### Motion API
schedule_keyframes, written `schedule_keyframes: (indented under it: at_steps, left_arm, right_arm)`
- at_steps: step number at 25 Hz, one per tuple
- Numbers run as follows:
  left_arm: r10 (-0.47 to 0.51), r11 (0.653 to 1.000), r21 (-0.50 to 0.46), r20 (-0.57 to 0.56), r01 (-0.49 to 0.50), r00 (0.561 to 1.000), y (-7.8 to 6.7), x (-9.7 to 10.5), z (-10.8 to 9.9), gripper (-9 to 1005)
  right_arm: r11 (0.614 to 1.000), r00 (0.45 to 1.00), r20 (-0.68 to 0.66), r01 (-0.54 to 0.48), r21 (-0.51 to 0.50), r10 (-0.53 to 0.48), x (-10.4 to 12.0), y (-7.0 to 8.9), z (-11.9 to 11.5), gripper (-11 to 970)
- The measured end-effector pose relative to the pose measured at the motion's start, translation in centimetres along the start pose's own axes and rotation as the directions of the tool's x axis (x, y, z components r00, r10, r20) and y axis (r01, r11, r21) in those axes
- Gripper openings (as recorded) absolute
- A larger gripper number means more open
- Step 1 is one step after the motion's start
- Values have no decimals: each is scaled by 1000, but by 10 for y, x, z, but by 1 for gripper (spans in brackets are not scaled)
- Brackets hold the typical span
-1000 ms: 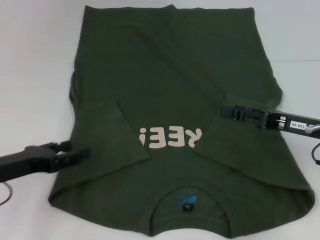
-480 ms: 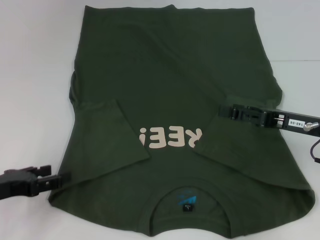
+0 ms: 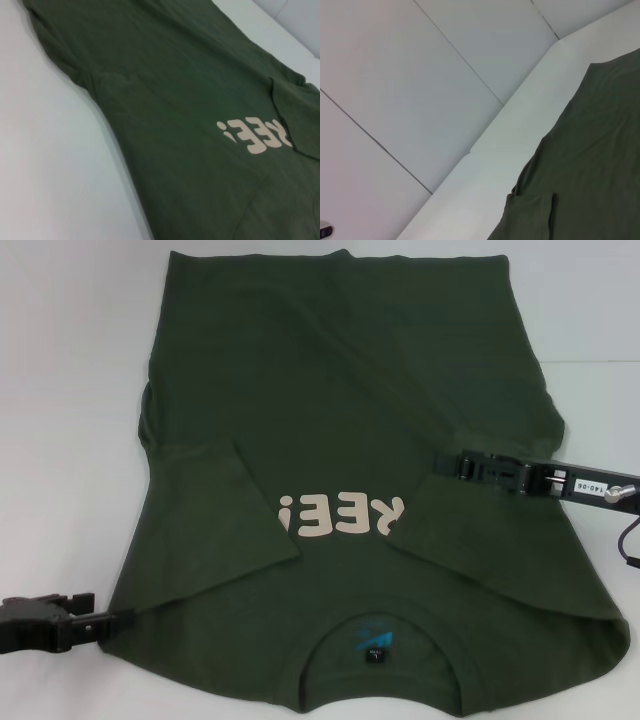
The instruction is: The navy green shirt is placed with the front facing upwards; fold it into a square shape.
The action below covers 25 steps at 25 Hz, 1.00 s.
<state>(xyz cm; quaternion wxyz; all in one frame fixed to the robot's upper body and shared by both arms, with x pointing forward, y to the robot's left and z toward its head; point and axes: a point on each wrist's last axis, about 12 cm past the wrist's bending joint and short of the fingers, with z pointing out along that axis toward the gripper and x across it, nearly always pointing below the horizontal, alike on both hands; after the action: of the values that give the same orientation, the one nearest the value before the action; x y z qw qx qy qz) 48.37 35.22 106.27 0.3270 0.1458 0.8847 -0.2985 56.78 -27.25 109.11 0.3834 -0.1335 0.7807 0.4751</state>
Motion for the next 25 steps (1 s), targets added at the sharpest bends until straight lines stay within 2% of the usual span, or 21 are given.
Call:
schedule_keyframes:
  at_steps: [15,21,25]
  left_arm:
    - [15,1000,-7,-52,-15,999,0,-4,3,773]
    - [18,1000,-2,-54,-19,998,-1,-5,3,772]
    - [20,1000,1,-56,-20,998,-1,-5,4,771]
  right_arm:
    - [1000,998,-55,20,-11,-20,0,1,1,933]
    - [995,983,-166,69,-74,-80,-2,7,-5,930]
    - [996,987,-143,61,-59,-69,-5,4,-13,929]
